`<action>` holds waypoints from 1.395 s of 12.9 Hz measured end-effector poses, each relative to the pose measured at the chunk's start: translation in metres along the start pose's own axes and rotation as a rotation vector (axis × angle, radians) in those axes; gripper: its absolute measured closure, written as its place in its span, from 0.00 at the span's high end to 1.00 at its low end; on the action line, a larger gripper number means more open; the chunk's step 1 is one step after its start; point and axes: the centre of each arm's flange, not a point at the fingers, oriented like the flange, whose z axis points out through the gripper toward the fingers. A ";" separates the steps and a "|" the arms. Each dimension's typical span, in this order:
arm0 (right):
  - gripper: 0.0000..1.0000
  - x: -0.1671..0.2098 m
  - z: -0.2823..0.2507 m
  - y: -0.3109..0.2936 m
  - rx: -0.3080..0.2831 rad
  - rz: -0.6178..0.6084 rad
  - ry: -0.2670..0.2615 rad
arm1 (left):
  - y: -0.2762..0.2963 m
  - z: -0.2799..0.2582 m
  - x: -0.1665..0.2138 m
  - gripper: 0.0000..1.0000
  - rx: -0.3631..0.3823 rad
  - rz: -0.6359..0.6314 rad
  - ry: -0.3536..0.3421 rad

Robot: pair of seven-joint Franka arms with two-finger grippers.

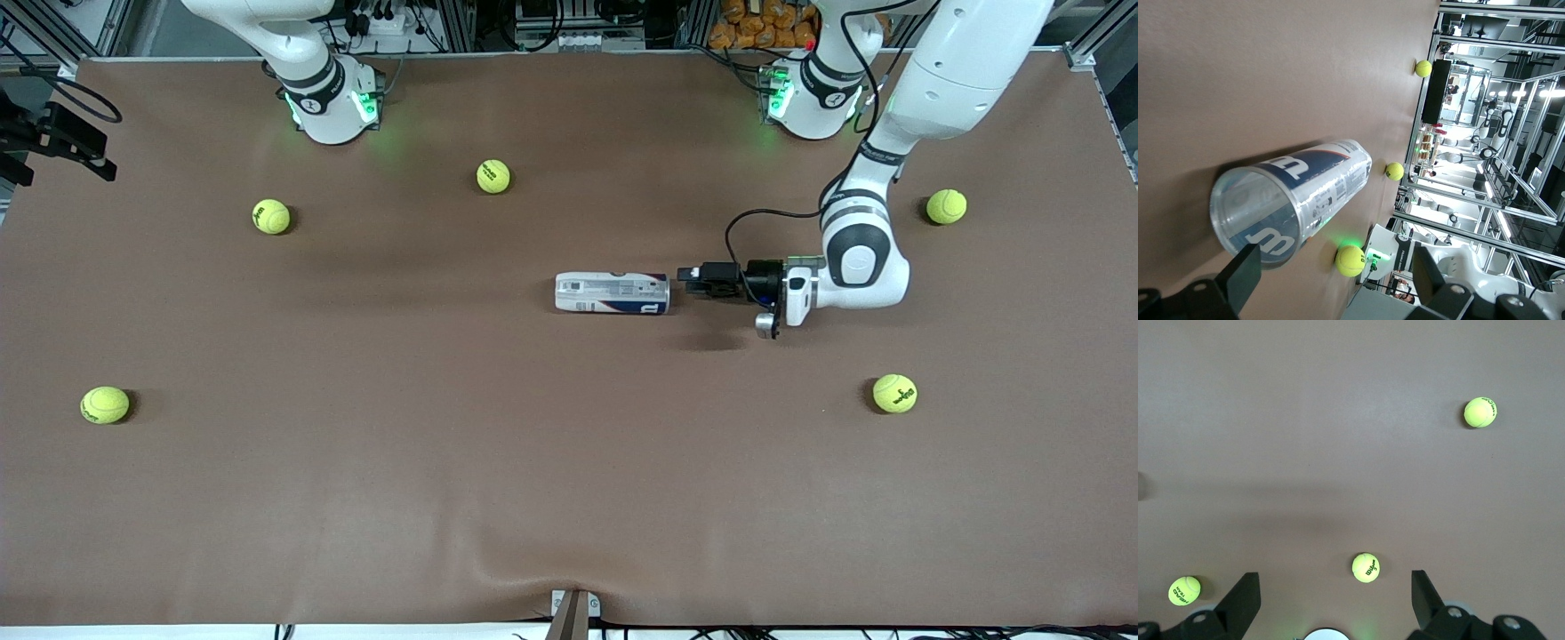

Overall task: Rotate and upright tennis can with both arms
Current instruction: 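Grasp the can's bottom end with the left gripper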

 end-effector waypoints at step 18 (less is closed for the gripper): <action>1.00 0.005 0.002 0.001 -0.002 0.000 0.023 | 0.008 0.035 0.031 0.05 -0.014 -0.010 -0.009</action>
